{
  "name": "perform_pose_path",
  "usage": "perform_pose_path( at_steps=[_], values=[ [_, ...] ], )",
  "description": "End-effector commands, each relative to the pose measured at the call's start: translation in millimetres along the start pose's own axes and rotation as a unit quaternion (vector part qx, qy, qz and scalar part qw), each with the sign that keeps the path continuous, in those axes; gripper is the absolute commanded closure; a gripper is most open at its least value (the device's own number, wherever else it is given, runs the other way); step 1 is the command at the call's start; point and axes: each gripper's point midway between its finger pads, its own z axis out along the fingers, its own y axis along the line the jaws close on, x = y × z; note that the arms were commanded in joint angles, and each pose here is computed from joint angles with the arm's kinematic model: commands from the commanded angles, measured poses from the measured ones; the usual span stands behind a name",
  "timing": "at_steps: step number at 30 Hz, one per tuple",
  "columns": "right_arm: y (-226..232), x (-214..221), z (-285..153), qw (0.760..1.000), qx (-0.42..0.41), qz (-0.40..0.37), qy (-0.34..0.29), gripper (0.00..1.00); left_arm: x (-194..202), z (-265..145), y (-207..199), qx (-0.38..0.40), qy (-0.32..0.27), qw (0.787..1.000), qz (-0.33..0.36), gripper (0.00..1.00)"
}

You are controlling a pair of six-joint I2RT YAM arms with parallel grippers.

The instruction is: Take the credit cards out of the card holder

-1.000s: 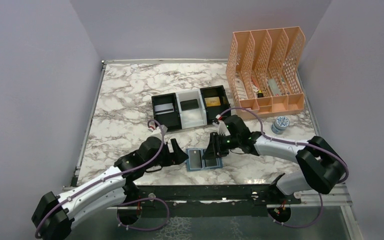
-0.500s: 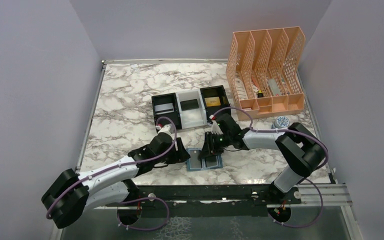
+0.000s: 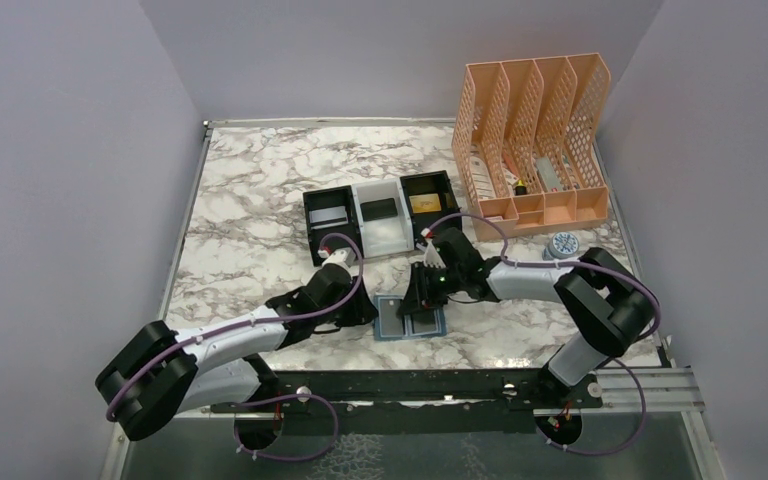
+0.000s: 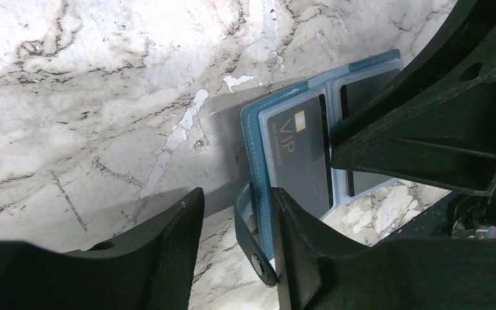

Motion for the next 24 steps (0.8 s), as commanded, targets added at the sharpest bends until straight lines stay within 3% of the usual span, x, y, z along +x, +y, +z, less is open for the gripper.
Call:
perform_pose_path(
  at_steps=[1,11,15,20,24],
  values=[
    [4,-11,-7,1.0,0.015,-0.011,-0.023,0.75,-12,-1,-15,0.031,-0.028,0.999,0.01,0.54],
    [12,-12,-9,1.0,0.016,-0.007,-0.001,0.75,-4,5,-23,0.057,-0.004,0.998,0.033,0.51],
    [-7,-10,-5,0.998,0.059,0.014,-0.005,0.75,-2,12,-10,0.025,0.003,0.999,0.047,0.58],
    [-8,-4,-1,0.998,0.053,0.015,0.013,0.75,9,20,8,-0.009,0.023,0.998,0.055,0.7],
    [-14,-6,-3,0.997,0.072,0.016,0.007,0.76,14,22,13,-0.015,0.033,0.998,0.059,0.71]
  ],
)
